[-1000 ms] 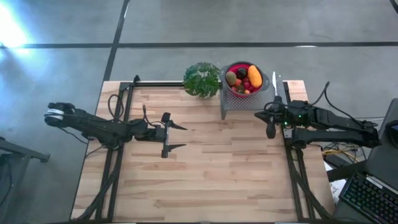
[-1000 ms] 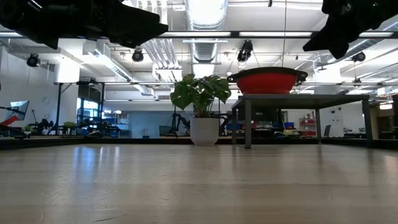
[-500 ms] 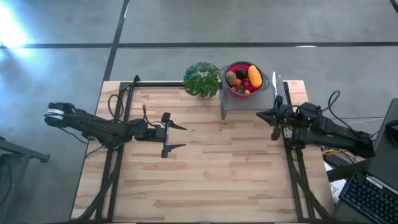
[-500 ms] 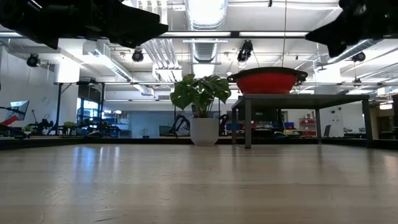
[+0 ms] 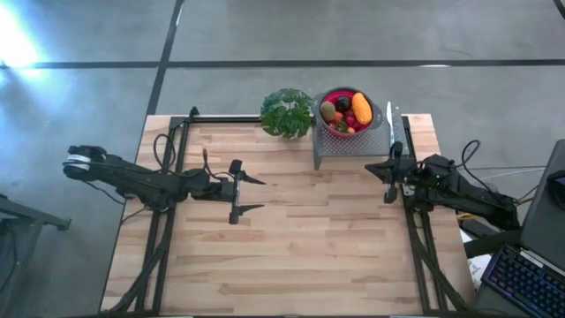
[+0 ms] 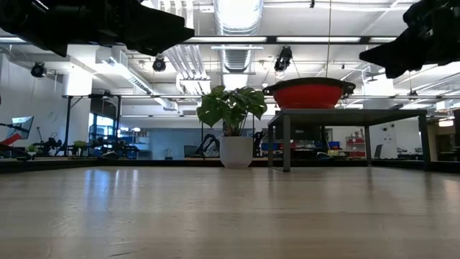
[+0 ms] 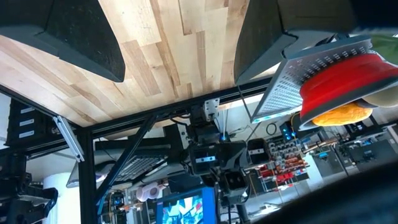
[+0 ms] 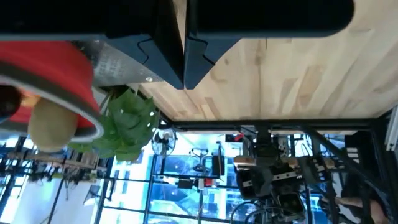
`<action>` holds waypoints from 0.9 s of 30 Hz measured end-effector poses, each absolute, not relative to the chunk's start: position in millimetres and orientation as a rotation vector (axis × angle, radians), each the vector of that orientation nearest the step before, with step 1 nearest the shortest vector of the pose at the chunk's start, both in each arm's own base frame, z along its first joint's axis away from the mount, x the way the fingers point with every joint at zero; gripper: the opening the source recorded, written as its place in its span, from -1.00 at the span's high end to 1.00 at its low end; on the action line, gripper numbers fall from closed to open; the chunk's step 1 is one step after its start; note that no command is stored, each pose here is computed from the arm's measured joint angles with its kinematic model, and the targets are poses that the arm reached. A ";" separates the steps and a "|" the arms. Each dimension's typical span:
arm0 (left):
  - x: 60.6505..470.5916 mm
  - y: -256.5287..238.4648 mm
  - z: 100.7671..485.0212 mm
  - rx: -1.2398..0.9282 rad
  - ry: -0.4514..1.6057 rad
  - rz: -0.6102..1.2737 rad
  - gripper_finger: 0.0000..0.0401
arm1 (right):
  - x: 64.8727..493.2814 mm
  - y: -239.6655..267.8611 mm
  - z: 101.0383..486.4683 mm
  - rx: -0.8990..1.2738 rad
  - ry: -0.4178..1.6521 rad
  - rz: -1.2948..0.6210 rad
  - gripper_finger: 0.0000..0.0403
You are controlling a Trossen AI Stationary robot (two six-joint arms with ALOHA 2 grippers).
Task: Pick & Place Fruit
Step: Return to Home Position
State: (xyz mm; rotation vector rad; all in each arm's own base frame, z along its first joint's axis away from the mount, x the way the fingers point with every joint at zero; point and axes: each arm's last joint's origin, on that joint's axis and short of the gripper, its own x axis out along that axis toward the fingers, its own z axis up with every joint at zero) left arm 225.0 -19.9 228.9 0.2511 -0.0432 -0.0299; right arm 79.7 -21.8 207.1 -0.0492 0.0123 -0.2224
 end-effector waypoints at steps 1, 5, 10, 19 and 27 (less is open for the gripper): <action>225.0 -19.9 228.8 0.251 -0.043 -0.030 -0.52 | 81.4 -22.3 204.9 -0.032 0.015 -0.222 0.96; 225.0 -19.9 228.2 0.252 -0.037 -0.031 -0.52 | 85.2 -23.4 196.3 0.030 0.056 -0.222 0.96; 225.0 -19.9 227.1 0.253 -0.025 -0.032 -0.52 | 88.8 -24.5 185.1 0.041 0.100 -0.223 0.96; 225.0 -19.9 225.5 0.240 -0.009 -0.034 -0.52 | 91.9 -25.4 167.7 0.058 0.148 -0.225 0.96; 195.7 -17.3 235.8 0.030 0.058 -0.038 -0.52 | 91.9 -25.4 167.7 0.046 0.146 -0.224 0.96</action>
